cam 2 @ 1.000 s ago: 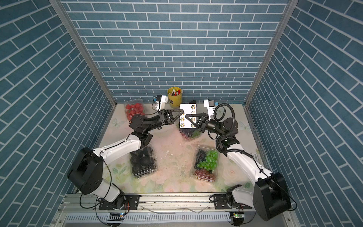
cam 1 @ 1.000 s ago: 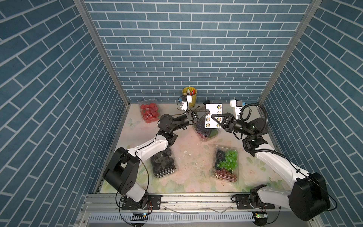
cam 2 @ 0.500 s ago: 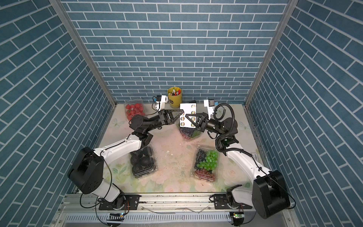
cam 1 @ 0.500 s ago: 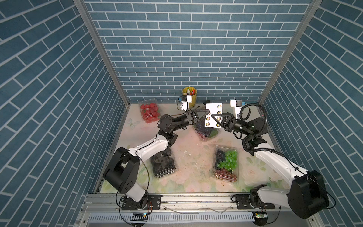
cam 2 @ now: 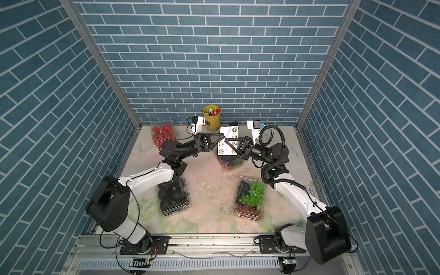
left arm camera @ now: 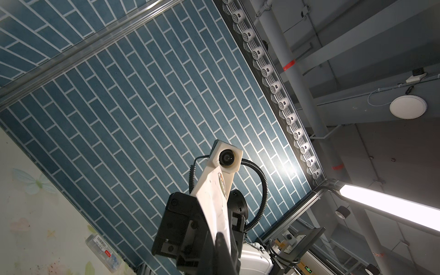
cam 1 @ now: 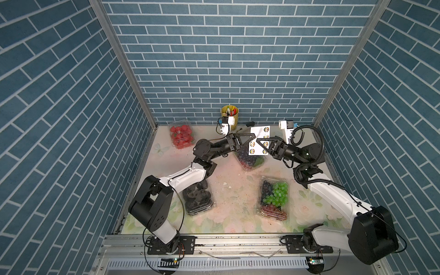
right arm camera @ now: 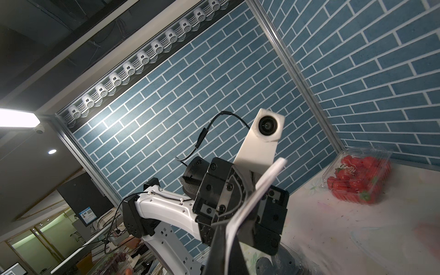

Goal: Label fruit boxes
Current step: Adjust the label sticker.

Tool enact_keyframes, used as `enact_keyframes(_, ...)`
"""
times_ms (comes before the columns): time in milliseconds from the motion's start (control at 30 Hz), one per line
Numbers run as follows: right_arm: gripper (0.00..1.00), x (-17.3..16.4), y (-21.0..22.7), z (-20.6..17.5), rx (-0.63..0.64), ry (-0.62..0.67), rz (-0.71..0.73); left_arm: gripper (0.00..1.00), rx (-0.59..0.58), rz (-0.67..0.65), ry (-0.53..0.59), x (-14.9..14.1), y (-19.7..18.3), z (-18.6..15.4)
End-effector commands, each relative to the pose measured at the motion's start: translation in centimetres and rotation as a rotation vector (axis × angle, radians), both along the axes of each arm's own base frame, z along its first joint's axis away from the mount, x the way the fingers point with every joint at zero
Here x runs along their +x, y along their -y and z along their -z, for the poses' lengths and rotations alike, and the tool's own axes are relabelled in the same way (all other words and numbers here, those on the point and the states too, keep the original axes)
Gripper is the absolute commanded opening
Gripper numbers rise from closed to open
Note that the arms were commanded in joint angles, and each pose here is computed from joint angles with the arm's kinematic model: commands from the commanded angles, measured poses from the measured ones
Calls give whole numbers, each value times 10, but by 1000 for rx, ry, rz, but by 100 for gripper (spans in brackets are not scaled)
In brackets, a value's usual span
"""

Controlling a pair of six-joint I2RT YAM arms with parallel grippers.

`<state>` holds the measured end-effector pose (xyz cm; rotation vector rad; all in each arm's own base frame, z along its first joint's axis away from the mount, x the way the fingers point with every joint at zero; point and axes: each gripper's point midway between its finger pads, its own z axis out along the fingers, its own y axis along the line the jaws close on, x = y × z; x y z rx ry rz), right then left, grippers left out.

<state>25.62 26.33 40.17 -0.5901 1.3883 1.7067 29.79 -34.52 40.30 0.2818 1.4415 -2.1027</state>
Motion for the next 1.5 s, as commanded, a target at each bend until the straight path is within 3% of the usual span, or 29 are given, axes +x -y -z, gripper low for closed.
enact_keyframes(0, 0, 3, 1, -9, 21, 23, 9, 0, -34, 27, 69, -13, -2, -19)
enact_keyframes(700, 0, 7, 0, -8, 21, 13, 14, 0, -39, 50, 68, -18, 2, -17)
enact_keyframes(1467, 0, 0, 2, -12, 20, 35, 4, 0, -20, 38, 33, -5, 1, -6)
